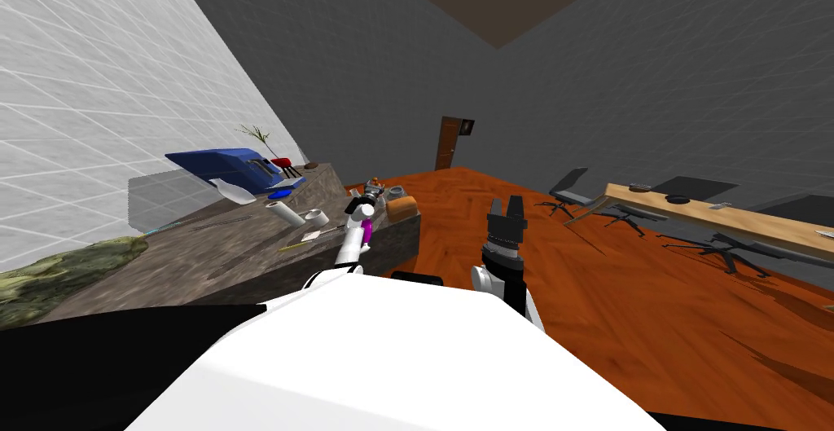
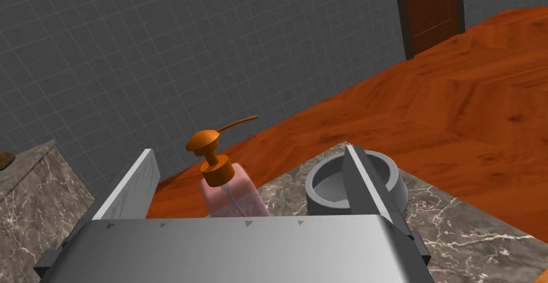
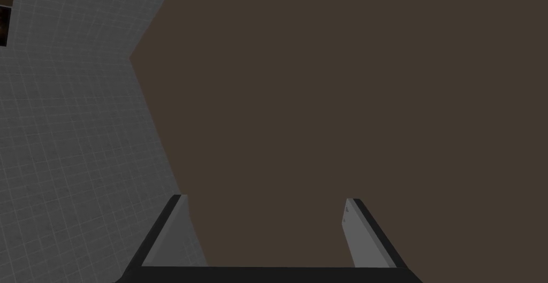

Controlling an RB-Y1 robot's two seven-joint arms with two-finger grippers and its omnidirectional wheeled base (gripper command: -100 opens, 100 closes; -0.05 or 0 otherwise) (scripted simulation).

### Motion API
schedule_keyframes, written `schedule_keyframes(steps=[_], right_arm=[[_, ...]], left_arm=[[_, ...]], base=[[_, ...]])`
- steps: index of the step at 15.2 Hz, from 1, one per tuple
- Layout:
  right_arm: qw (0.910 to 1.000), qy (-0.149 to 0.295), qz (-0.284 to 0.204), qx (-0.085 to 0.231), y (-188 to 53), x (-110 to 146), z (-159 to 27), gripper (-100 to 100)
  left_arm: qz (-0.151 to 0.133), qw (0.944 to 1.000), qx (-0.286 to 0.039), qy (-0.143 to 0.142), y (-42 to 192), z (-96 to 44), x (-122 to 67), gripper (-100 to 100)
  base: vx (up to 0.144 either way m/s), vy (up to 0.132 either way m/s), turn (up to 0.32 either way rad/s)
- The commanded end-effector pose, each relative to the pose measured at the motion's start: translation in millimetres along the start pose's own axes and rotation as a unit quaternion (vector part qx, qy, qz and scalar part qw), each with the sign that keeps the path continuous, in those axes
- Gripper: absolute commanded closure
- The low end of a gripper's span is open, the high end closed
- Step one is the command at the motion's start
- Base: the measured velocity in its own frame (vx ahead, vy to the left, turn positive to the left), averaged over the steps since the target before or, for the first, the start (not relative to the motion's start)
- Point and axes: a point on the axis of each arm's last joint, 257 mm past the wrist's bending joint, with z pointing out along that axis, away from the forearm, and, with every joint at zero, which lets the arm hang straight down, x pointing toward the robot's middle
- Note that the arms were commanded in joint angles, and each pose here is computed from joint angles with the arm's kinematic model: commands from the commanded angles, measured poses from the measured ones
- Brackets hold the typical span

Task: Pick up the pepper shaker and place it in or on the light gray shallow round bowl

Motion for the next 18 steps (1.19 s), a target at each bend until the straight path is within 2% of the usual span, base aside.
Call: schedule_keyframes(steps=[1, 3, 4, 6, 8, 9, 10, 13, 15, 16, 18], right_arm=[[1.0000, 0.000, 0.000, 0.000, 0.0, 0.0, 0.0, 0], [1.0000, 0.000, 0.000, 0.000, 0.0, 0.0, 0.0, 0], [1.0000, 0.000, 0.000, 0.000, 0.0, 0.0, 0.0, 0], [1.0000, 0.000, 0.000, 0.000, 0.0, 0.0, 0.0, 0], [1.0000, 0.000, 0.000, 0.000, 0.0, 0.0, 0.0, 0], [1.0000, 0.000, 0.000, 0.000, 0.0, 0.0, 0.0, 0], [1.0000, 0.000, 0.000, 0.000, 0.0, 0.0, 0.0, 0], [1.0000, 0.000, 0.000, 0.000, 0.0, 0.1, 0.0, 0], [1.0000, 0.000, 0.000, 0.000, 0.0, 0.1, 0.1, 0], [1.0000, 0.000, 0.000, 0.000, 0.0, 0.1, 0.1, 0], [1.0000, 0.000, 0.000, 0.000, 0.0, 0.1, 0.0, 0]], left_arm=[[-0.034, 0.9988, -0.014, -0.031, 15.8, -1.4, -28.5, -100], [-0.061, 0.9952, -0.029, -0.071, 33.0, -8.5, -65.5, -100], [-0.061, 0.9952, -0.029, -0.071, 33.0, -8.5, -65.5, -100], [-0.080, 0.9893, -0.043, -0.114, 50.6, -23.0, -107.4, -100], [-0.091, 0.9828, -0.056, -0.150, 68.7, -38.7, -140.5, -100], [-0.084, 0.9870, -0.048, -0.128, 56.9, -28.5, -122.6, -100], [-0.083, 0.9864, -0.034, -0.138, 35.5, -26.9, -135.5, -100], [-0.082, 0.9865, -0.026, -0.139, 23.5, -25.1, -139.2, -100], [-0.081, 0.9864, -0.009, -0.143, -0.5, -22.2, -146.1, -100], [-0.081, 0.9864, -0.009, -0.143, -0.5, -22.2, -146.1, -100], [-0.081, 0.9861, 0.007, -0.145, -24.4, -19.8, -152.1, -100]], base=[[0.021, 0.058, -0.001], [0.034, 0.093, 0.002], [0.046, 0.105, 0.000], [0.056, 0.101, 0.003], [0.074, 0.096, -0.032], [0.043, 0.051, -0.020], [-0.007, 0.004, -0.237], [-0.036, -0.019, -0.175], [-0.050, -0.032, -0.193], [-0.045, -0.029, -0.140], [-0.039, -0.028, -0.175]])
